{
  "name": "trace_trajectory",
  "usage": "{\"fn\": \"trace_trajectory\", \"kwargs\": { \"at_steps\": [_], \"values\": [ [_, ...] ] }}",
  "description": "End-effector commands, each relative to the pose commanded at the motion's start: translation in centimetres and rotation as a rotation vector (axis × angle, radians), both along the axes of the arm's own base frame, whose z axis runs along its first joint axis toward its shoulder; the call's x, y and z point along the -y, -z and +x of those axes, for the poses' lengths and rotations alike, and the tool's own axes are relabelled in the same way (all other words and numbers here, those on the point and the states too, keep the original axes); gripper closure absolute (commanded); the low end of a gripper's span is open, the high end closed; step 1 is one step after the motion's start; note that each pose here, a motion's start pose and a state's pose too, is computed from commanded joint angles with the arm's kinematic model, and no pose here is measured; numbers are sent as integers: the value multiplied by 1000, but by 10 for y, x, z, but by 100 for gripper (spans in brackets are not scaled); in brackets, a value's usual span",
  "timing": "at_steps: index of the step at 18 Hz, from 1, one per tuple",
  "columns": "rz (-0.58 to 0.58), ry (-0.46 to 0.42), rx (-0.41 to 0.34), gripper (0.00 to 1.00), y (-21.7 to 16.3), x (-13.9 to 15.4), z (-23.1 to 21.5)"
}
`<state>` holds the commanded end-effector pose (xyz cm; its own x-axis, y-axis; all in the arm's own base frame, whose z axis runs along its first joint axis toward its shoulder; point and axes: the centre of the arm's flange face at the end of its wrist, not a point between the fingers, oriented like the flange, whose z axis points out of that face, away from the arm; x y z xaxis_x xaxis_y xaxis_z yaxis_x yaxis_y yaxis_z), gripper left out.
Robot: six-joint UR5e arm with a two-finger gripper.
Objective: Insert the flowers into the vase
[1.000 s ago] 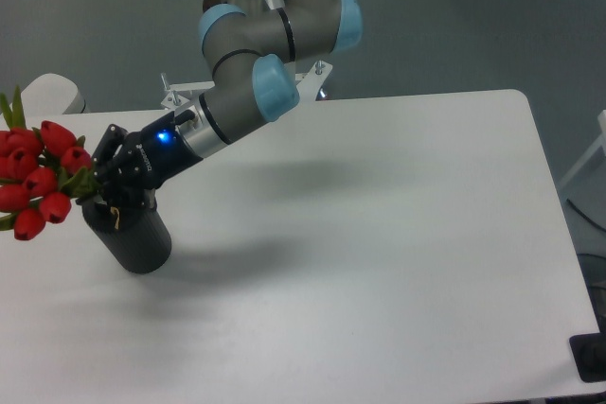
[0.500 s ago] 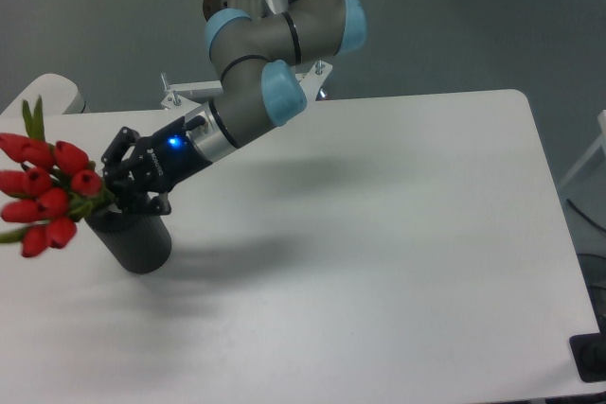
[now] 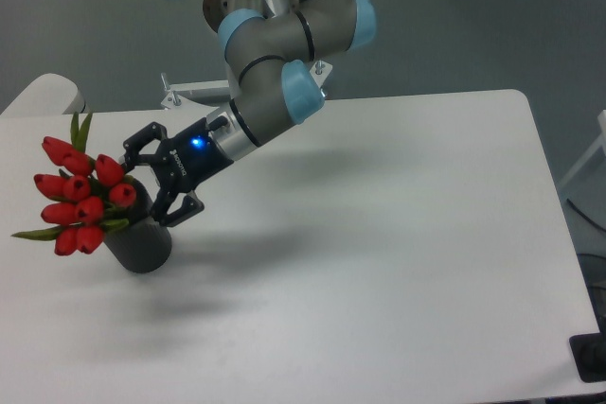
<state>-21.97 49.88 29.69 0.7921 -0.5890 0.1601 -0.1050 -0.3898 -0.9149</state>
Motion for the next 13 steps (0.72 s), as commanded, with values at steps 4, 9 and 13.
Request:
{"fn": "trace_trajectory", "kwargs": {
  "at_steps": [4,9,13],
  "values": [
    [2,-26,-2,9,-2,6,-13],
    [5,-103,-6,0,-7,24,-51],
    [17,-200,-26,0,-16,49,-101]
  ]
}}
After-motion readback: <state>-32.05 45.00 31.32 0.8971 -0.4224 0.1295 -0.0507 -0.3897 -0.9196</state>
